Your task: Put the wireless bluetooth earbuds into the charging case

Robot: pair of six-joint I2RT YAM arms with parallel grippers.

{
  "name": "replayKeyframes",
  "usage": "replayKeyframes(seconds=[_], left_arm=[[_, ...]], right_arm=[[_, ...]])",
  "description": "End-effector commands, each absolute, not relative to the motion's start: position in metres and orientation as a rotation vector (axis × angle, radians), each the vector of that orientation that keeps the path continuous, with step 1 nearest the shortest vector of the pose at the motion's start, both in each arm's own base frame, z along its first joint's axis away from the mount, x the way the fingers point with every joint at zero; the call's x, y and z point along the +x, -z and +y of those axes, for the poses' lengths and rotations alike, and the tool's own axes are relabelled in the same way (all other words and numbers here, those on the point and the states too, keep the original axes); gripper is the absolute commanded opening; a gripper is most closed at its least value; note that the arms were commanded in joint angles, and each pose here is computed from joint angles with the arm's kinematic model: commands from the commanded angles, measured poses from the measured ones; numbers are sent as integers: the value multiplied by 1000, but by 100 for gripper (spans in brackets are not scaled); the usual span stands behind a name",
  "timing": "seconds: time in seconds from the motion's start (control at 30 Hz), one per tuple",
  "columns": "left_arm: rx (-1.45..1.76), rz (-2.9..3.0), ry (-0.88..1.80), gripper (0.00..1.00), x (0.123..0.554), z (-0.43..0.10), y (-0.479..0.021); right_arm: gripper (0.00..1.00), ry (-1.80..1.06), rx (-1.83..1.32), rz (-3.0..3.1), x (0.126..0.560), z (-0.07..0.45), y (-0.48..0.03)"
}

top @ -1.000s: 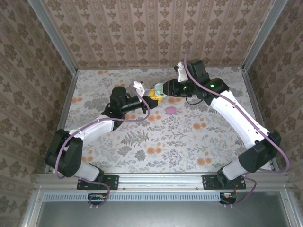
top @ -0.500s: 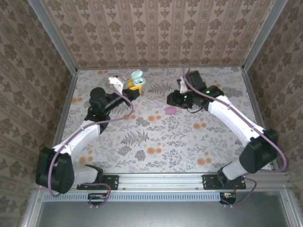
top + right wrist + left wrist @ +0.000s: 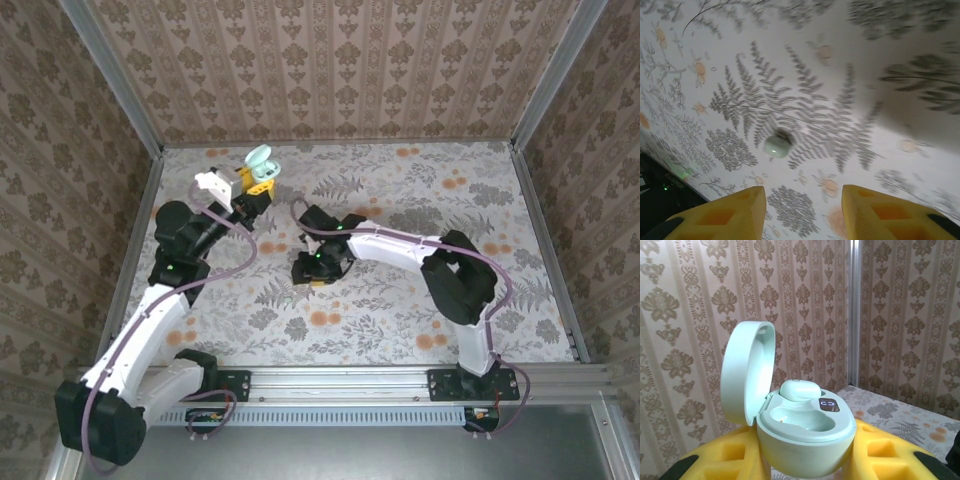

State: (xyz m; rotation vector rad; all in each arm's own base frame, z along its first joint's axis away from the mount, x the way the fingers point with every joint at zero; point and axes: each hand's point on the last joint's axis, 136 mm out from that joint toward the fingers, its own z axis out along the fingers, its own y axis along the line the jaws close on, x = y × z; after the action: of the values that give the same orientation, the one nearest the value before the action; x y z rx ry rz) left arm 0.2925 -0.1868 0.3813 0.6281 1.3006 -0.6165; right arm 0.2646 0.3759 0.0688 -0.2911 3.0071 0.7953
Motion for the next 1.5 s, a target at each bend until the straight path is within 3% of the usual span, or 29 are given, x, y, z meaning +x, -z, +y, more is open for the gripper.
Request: replayKeyframes(seconds=[0.0, 0.47, 1.03, 1.47], left_arm=[[609, 1350, 535, 31, 291, -172, -373], [584, 1364, 465, 31, 270, -150, -368], [593, 1353, 451, 31, 266, -149, -370], [593, 1353, 463, 31, 265, -149, -371]], right_arm=[[49, -705, -276, 3023, 262, 387, -63], [51, -478, -356, 3101, 248, 405, -28], [42, -143, -501, 3107, 250, 395, -18], [42, -199, -570, 3135, 235, 404, -20]])
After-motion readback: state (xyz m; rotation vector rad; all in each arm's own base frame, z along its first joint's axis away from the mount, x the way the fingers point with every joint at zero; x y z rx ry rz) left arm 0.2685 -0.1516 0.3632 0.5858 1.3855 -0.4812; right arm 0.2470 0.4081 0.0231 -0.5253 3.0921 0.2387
